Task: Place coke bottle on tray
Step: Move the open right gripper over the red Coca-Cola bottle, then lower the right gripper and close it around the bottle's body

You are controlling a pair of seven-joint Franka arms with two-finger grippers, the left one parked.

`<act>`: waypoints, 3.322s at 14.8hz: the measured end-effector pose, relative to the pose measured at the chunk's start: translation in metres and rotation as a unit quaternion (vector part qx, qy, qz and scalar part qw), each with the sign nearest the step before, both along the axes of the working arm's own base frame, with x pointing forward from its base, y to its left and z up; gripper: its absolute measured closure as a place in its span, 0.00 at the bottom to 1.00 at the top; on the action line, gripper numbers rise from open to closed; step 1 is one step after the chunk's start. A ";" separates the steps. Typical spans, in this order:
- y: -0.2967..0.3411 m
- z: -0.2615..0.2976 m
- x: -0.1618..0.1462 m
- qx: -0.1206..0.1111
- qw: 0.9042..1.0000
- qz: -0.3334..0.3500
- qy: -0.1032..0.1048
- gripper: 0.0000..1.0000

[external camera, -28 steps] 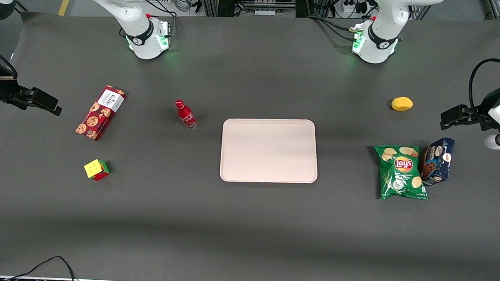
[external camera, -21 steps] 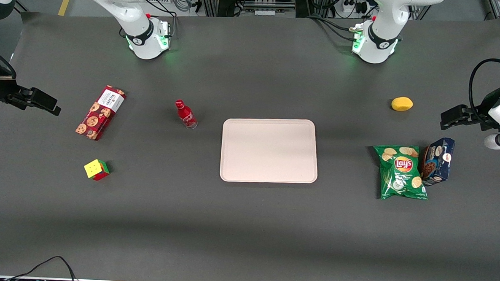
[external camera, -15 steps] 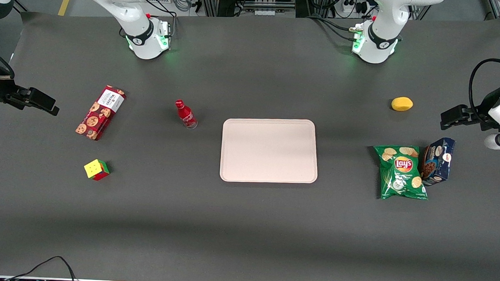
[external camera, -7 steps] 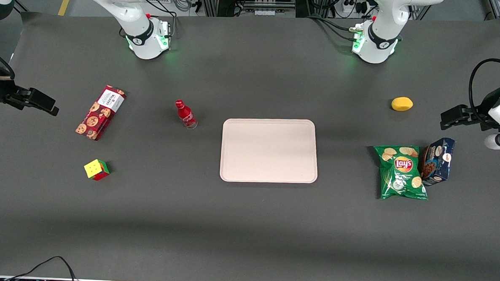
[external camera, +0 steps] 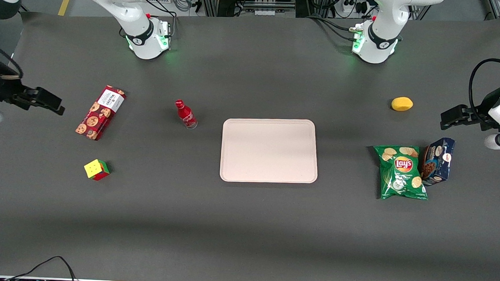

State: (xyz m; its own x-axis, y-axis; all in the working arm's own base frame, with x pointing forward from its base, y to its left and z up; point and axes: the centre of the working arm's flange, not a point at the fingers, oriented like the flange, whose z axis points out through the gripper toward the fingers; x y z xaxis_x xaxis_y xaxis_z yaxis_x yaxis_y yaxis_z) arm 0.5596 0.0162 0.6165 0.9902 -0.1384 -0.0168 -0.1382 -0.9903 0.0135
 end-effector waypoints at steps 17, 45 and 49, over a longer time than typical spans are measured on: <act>0.255 -0.068 -0.077 -0.001 0.981 0.186 0.055 0.00; 0.236 -0.295 -0.147 -0.008 0.979 0.198 0.058 0.00; 0.236 -0.299 -0.146 -0.007 0.979 0.197 0.059 0.04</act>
State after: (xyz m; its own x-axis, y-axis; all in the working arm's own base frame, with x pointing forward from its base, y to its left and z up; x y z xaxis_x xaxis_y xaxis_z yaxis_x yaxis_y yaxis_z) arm 0.4138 0.2522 0.3177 0.9579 0.2532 -0.1357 0.2581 -0.9659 0.0197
